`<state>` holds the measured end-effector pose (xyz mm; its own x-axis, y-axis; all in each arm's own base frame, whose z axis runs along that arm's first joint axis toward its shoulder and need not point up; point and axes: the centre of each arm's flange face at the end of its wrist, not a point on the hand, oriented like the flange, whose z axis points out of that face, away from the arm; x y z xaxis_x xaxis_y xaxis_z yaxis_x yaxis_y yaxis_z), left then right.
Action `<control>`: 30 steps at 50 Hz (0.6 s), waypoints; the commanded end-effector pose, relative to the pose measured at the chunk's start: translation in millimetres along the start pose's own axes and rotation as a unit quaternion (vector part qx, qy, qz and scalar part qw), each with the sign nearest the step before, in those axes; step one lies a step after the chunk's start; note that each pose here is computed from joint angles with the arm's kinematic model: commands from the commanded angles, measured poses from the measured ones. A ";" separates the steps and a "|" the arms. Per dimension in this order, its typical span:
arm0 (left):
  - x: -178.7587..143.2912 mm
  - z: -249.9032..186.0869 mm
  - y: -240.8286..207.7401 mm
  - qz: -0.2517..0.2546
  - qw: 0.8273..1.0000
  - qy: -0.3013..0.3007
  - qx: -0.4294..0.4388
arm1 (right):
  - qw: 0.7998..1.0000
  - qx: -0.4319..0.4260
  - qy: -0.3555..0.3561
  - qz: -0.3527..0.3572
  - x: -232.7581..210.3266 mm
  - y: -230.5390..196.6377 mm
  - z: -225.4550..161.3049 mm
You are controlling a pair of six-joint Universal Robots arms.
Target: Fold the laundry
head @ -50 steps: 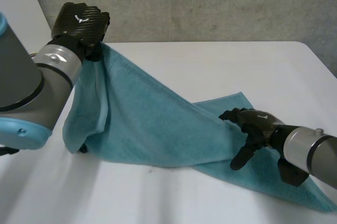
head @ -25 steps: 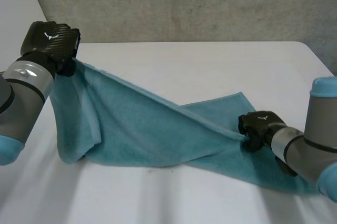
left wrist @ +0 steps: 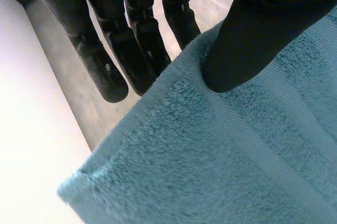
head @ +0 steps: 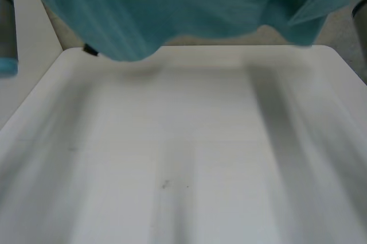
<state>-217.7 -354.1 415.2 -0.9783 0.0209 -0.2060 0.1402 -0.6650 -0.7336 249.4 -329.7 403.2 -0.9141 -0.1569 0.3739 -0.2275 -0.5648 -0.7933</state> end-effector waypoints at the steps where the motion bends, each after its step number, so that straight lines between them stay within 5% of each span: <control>1: 13.0 -72.3 73.5 0.001 0.988 0.044 -0.147 | 0.985 -0.155 -0.071 0.010 -33.3 68.7 -51.3; 7: 28.7 -128.4 110.6 -0.002 0.969 0.095 -0.229 | 0.961 -0.252 -0.116 0.021 -60.8 127.1 -80.4; 16: 24.4 -143.8 129.8 0.004 0.961 0.093 -0.259 | 0.920 -0.362 -0.140 0.048 -79.3 179.8 -119.1; 30: 11.0 -140.9 135.9 0.010 0.960 0.077 -0.268 | 0.871 -0.472 -0.054 0.126 -33.9 227.5 -150.9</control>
<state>-195.9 -334.4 221.0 -0.9419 0.1716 -0.2887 0.2552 -0.1931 -0.9474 208.4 -329.9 150.9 -0.9061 -0.3637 0.2160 -0.3287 0.2839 -0.9007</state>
